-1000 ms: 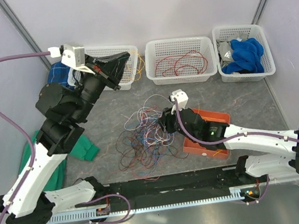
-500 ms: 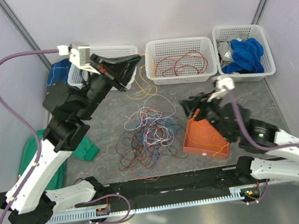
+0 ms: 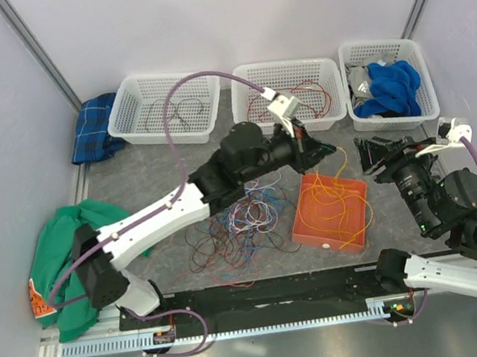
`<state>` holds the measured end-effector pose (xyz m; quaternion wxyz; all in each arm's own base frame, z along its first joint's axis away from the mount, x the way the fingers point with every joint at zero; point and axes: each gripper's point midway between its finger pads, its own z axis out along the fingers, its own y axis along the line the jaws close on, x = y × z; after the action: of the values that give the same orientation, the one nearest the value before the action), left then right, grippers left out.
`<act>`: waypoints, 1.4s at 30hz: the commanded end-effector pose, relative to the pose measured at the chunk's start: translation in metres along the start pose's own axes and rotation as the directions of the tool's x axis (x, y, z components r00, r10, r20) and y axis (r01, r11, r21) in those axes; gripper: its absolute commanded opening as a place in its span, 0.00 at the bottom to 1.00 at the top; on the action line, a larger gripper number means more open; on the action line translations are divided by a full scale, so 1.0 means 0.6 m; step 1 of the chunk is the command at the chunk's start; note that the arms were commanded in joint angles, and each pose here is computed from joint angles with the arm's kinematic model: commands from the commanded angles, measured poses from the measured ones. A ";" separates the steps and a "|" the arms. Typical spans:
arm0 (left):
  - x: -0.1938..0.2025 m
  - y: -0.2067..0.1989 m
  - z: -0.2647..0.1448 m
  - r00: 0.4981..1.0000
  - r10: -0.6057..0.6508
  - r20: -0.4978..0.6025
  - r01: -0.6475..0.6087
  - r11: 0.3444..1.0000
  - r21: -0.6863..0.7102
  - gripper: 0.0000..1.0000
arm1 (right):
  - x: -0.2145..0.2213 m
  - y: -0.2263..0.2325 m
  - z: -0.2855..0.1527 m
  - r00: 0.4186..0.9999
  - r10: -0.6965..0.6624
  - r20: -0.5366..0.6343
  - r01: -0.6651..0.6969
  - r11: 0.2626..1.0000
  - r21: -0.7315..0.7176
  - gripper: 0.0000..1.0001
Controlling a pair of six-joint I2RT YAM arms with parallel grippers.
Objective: Untangle the cables
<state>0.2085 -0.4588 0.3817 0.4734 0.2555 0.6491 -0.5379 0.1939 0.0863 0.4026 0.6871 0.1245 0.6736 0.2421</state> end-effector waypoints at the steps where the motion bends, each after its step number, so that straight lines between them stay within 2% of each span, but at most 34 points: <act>1: 0.022 0.006 0.037 0.998 -0.061 0.002 0.061 0.998 0.018 0.02 | 0.000 -0.035 -0.014 1.000 -0.025 -0.005 0.025 0.998 0.052 0.55; 10: 0.185 0.077 0.077 0.974 -0.136 -0.183 0.131 0.991 -0.040 0.02 | 0.029 -0.059 -0.018 0.999 -0.032 -0.021 0.033 0.996 0.082 0.55; 14: 0.238 0.082 0.081 0.953 -0.174 -0.247 0.172 0.985 -0.030 0.02 | 0.051 -0.059 -0.012 0.998 -0.051 -0.045 0.055 0.994 0.091 0.55; 18: 0.266 0.065 0.081 0.948 -0.148 -0.283 0.150 0.989 -0.014 0.02 | 0.068 -0.057 -0.005 0.996 -0.069 -0.065 0.075 0.992 0.100 0.56; 19: 0.268 0.065 0.080 0.947 -0.144 -0.287 0.146 0.989 -0.016 0.09 | 0.068 -0.056 -0.004 0.996 -0.068 -0.066 0.075 0.992 0.100 0.55; 20: 0.267 0.067 0.077 0.947 -0.142 -0.289 0.139 0.990 -0.030 0.28 | 0.070 -0.056 -0.003 0.995 -0.072 -0.069 0.078 0.992 0.100 0.55; 22: 0.262 0.071 0.068 0.950 -0.135 -0.282 0.126 0.991 -0.050 0.47 | 0.071 -0.055 -0.003 0.995 -0.073 -0.069 0.080 0.992 0.102 0.55; 23: 0.237 0.069 0.062 0.962 -0.121 -0.245 0.108 0.992 -0.064 0.84 | 0.071 -0.054 -0.003 0.995 -0.068 -0.069 0.074 0.992 0.099 0.56; 24: 0.229 0.069 0.054 0.965 -0.114 -0.237 0.099 0.992 -0.075 0.99 | 0.073 -0.055 -0.003 0.995 -0.069 -0.072 0.076 0.992 0.099 0.55; 29: 0.175 0.089 -0.013 0.988 -0.057 -0.143 0.028 0.980 -0.196 1.00 | 0.081 -0.059 -0.003 0.994 -0.071 -0.077 0.079 0.992 0.103 0.56; 30: 0.139 0.074 -0.040 0.994 -0.041 -0.096 0.022 0.981 -0.193 1.00 | 0.083 -0.059 -0.003 0.995 -0.068 -0.078 0.076 0.992 0.102 0.55; 31: 0.152 0.105 -0.067 0.995 -0.033 -0.098 0.004 0.959 -0.284 1.00 | 0.089 -0.060 -0.003 0.994 -0.074 -0.085 0.082 0.992 0.100 0.55; 32: 0.149 0.113 -0.086 0.996 -0.020 -0.088 -0.009 0.949 -0.315 1.00 | 0.092 -0.061 -0.003 0.994 -0.071 -0.087 0.080 0.992 0.100 0.55; 33: 0.117 0.104 -0.119 0.999 -0.008 -0.034 -0.004 0.945 -0.327 1.00 | 0.097 -0.061 -0.003 0.994 -0.067 -0.092 0.076 0.992 0.096 0.56; 34: 0.147 0.128 -0.146 0.998 -0.010 -0.069 -0.017 0.923 -0.385 1.00 | 0.101 -0.060 -0.003 0.993 -0.064 -0.095 0.073 0.993 0.093 0.55; 35: 0.139 0.146 -0.171 0.999 0.000 -0.042 -0.019 0.895 -0.446 1.00 | 0.112 -0.062 -0.001 0.992 -0.072 -0.106 0.082 0.992 0.093 0.55; 38: 0.166 0.185 -0.240 0.998 0.000 -0.069 -0.039 0.824 -0.566 0.97 | 0.139 -0.058 0.003 0.988 -0.074 -0.136 0.085 0.993 0.080 0.56; 42: 0.212 0.228 -0.289 0.993 -0.016 -0.113 -0.063 0.747 -0.662 0.95 | 0.167 -0.054 0.010 0.984 -0.078 -0.161 0.091 0.993 0.072 0.55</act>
<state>0.1980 -0.3206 0.2721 0.5138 0.1272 0.7574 -0.3824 0.2001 0.0961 0.3079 0.6441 0.1049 0.7366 0.1775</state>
